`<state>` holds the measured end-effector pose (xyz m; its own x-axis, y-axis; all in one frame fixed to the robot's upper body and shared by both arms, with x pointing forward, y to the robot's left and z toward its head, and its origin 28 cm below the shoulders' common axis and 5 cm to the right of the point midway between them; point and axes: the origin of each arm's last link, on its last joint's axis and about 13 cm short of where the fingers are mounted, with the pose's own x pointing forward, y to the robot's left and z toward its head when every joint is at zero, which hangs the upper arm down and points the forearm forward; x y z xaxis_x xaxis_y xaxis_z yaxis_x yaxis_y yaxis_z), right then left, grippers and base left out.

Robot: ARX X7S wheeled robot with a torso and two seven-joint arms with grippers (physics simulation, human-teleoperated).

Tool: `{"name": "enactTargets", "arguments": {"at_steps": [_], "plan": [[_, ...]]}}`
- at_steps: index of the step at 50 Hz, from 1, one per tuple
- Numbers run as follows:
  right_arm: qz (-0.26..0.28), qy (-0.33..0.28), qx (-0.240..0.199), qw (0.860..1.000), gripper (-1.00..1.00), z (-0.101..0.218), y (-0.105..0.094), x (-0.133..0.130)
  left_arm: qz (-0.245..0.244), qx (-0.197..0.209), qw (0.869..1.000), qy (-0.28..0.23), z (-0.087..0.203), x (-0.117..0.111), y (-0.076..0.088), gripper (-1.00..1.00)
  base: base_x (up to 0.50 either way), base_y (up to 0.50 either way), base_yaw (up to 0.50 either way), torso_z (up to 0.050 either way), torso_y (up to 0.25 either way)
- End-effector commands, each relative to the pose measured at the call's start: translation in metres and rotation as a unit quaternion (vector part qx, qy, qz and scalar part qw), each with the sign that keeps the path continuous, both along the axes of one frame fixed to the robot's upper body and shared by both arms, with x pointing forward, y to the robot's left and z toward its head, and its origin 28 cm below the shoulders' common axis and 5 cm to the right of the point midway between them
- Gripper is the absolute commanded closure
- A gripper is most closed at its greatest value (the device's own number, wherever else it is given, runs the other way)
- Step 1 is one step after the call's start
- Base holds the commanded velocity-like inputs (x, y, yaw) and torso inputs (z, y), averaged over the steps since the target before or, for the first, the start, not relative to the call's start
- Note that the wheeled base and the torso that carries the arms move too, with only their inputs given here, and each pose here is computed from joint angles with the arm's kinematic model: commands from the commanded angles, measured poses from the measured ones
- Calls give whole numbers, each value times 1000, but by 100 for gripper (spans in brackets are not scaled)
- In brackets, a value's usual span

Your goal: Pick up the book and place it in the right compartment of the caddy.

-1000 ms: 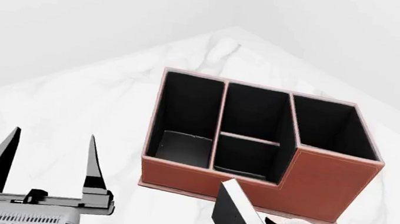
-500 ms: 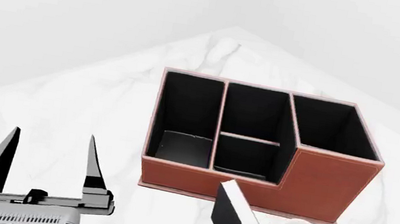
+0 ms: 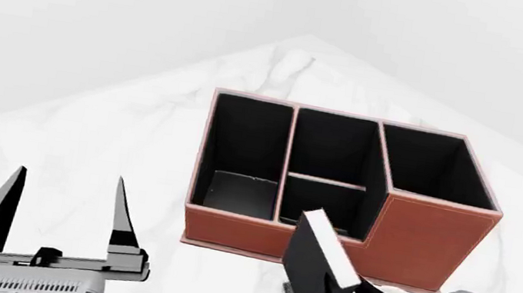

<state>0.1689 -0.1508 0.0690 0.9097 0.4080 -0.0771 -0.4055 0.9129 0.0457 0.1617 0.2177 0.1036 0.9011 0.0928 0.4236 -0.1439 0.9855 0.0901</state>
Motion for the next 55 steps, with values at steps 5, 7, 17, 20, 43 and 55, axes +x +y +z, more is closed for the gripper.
{"name": "enactTargets", "arguments": {"at_steps": [5, 7, 17, 20, 43, 55], "plan": [[-6, -61, 38, 997, 100, 61, 0, 10, 1, -1, 1000, 0, 1, 0, 0, -100, 0, 0, 0, 0, 2], [-14, -73, 24, 997, 100, 69, 0, 12, 1, -1, 1000, 0, 1, 0, 0, -100, 0, 0, 0, 0, 0], [-15, -105, 25, 994, 100, 115, 3, 23, -1, -3, 1000, 2, 1, 0, 1, -100, 0, 0, 0, 0, 1], [-15, -109, 27, 994, 100, 124, 4, 25, 0, -3, 1000, 2, 0, 0, 0, -100, 0, 0, 0, 0, 0], [-51, -132, 48, 989, 100, 177, 0, 46, 0, -4, 1000, 6, 0, 1, 0, -100, 0, 0, 0, 0, 1], [-98, -153, 60, 981, 100, 199, -10, 49, 0, -3, 1000, 6, 0, 1, 0, -100, 0, 0, 0, 0, 2]]}}
